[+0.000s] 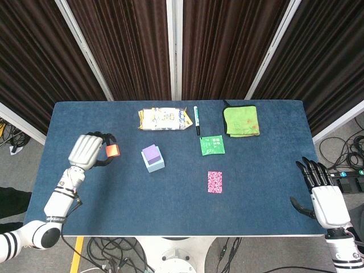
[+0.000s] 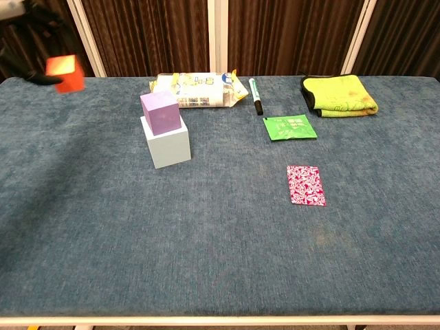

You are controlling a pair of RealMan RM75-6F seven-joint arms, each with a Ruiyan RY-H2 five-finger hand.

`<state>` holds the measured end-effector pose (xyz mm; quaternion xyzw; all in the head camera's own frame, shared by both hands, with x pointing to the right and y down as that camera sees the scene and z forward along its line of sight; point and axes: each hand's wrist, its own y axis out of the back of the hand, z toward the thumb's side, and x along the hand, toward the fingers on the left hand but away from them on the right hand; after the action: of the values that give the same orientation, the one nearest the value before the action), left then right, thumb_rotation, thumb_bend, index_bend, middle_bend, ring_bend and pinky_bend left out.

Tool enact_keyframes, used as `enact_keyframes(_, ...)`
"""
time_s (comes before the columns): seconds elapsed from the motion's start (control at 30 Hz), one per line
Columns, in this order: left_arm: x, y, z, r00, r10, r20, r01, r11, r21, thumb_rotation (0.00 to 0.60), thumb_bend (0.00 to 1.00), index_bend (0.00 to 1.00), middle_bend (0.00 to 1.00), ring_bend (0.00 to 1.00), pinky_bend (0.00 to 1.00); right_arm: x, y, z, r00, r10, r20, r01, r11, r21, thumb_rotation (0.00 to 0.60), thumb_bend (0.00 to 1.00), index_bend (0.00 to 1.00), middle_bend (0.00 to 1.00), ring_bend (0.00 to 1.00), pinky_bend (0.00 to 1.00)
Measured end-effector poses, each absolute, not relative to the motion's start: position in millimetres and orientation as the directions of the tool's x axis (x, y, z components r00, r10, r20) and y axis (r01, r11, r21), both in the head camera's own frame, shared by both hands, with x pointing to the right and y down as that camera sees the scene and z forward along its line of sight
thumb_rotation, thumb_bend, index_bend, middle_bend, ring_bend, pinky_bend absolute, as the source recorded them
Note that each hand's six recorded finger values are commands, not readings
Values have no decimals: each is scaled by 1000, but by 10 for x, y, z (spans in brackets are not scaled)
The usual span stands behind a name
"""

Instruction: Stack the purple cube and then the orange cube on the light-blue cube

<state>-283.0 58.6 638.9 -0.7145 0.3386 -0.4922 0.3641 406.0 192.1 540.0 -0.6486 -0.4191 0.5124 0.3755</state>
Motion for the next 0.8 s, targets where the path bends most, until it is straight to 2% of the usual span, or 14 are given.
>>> enact_keyframes(0.23, -2413, 411, 6393, 332, -809, 485, -129, -548, -826, 600, 312, 448, 622, 409, 416, 4083, 1914, 5373, 117, 935, -336, 168, -352, -921, 600, 180, 0, 0, 0, 0)
enact_keyframes(0.5, -1874, 397, 6446, 416, -744, 523, -114, -613, -782, 600, 311, 448, 622, 409, 407, 4065, 1916, 5379, 124, 933, -339, 159, -356, -921, 600, 181, 0, 0, 0, 0)
enact_keyframes(0.8, -1621, 384, 6522, 441, -709, 550, -94, -646, -758, 600, 310, 448, 622, 409, 404, 4060, 1913, 5383, 117, 935, -335, 152, -350, -924, 600, 180, 0, 0, 0, 0)
